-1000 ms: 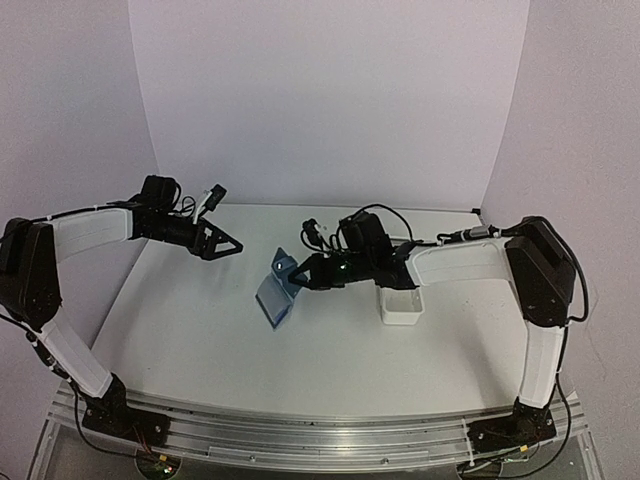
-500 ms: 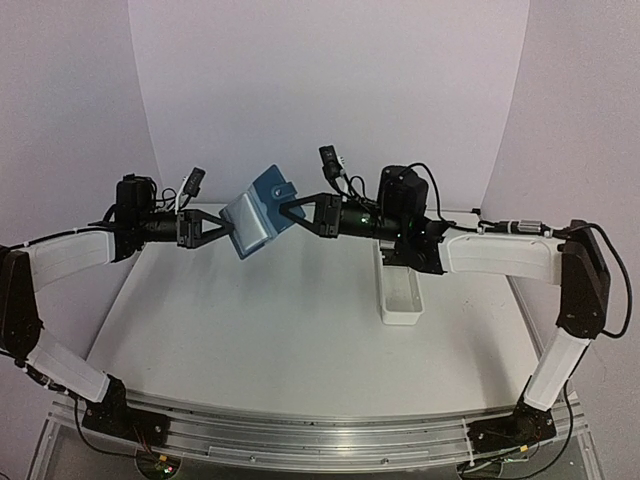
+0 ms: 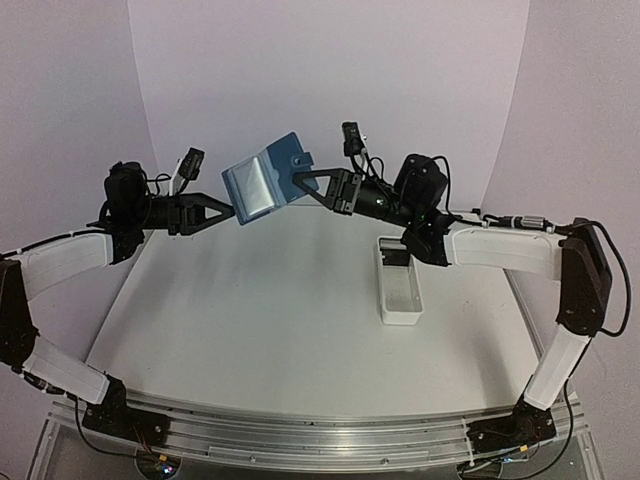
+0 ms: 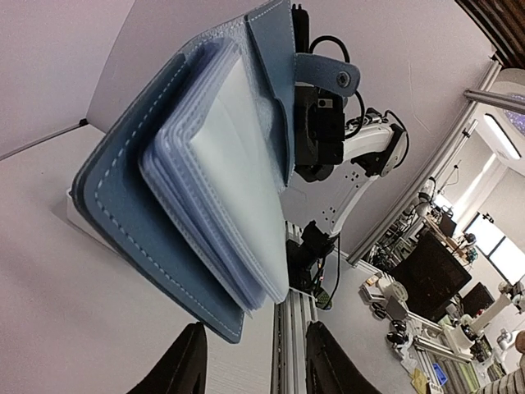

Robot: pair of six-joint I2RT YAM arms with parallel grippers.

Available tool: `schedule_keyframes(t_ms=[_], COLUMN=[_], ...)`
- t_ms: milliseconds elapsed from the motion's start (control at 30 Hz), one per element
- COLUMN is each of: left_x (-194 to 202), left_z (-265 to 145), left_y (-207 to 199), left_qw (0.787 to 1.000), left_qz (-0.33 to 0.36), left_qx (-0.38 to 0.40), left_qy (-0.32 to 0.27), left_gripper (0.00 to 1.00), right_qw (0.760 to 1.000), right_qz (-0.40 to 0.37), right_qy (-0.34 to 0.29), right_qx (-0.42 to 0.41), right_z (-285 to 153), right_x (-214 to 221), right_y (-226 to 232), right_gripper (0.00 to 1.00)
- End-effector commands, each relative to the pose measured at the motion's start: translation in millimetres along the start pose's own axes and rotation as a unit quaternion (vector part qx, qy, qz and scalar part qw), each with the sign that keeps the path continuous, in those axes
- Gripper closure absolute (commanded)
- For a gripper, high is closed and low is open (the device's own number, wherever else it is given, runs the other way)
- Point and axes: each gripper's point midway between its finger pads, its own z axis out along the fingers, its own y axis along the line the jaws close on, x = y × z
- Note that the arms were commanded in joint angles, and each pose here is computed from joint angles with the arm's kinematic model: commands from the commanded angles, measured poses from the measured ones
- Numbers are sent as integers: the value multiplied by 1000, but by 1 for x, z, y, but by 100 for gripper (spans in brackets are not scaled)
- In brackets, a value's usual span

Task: Put the credit cards into the card holder
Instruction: Turn over the card slot in the card holder.

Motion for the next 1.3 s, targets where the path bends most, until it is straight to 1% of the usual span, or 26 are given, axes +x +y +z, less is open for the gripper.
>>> schedule_keyframes(t_ms=[0,67,200,233,333,400,433,500,567,633,700,767,833,867,900,933,1000,1033,1167,1233,1267], left_x=[-22,-28,-35,-37,-33,-25,-18,-15,-13,-15,-22,-26,-27,-26,-26,-27,-26,-26,-26,-26,-27], left_z=[1,4,10,10,12,8,5,4,3,4,5,7,9,10,10,10,11,11,11,10,10], left_y=[-26,-27,-21,-12,10,20,19,16,16,16,8,2,-1,-1,-1,-2,-2,-2,-9,-14,-15], left_qw=[998,998,998,998,999,999,999,999,999,999,999,998,999,999,999,999,999,999,999,998,998], left_qz=[53,59,55,51,23,17,24,40,43,42,47,55,51,47,46,45,45,43,45,46,48], left_qx=[24,25,10,-6,-36,-38,-29,-24,-25,-21,-5,4,8,9,10,12,14,15,31,40,41], left_qy=[-8,-11,-20,-24,-18,-10,-5,-3,-2,-1,-6,-10,-9,-8,-8,-7,-6,-5,-3,-3,-4], left_gripper=[62,61,55,52,54,53,50,44,40,37,32,30,35,41,42,51,57,63,78,80,83], right_qw=[998,998,998,998,997,996,996,996,995,995,995,995,995,995,995,995,995,995,994,994,994], right_qz=[-21,-15,-9,-7,-8,-17,-22,-29,-34,-35,-29,-26,-23,-23,-24,-22,-22,-22,-26,-26,-26], right_qy=[-36,-33,-30,-28,-30,-33,-35,-37,-39,-38,-37,-35,-35,-36,-36,-35,-35,-35,-36,-34,-33], right_qx=[-46,-48,-53,-60,-70,-76,-77,-81,-86,-90,-89,-88,-88,-89,-90,-91,-93,-95,-98,-97,-97], right_z=[-2,0,1,1,0,-2,-3,-4,-5,-5,-4,-3,-2,-2,-2,-2,-1,-1,-2,-3,-3], right_x=[-28,-26,-23,-21,-24,-28,-30,-34,-37,-38,-37,-35,-34,-35,-35,-35,-35,-36,-36,-35,-34], right_y=[27,24,23,24,29,36,39,44,49,51,49,47,46,46,46,46,47,47,49,49,49], right_gripper=[100,100,100,100,100,100,100,100,100,100,100,100,100,100,100,100,100,100,100,100,100])
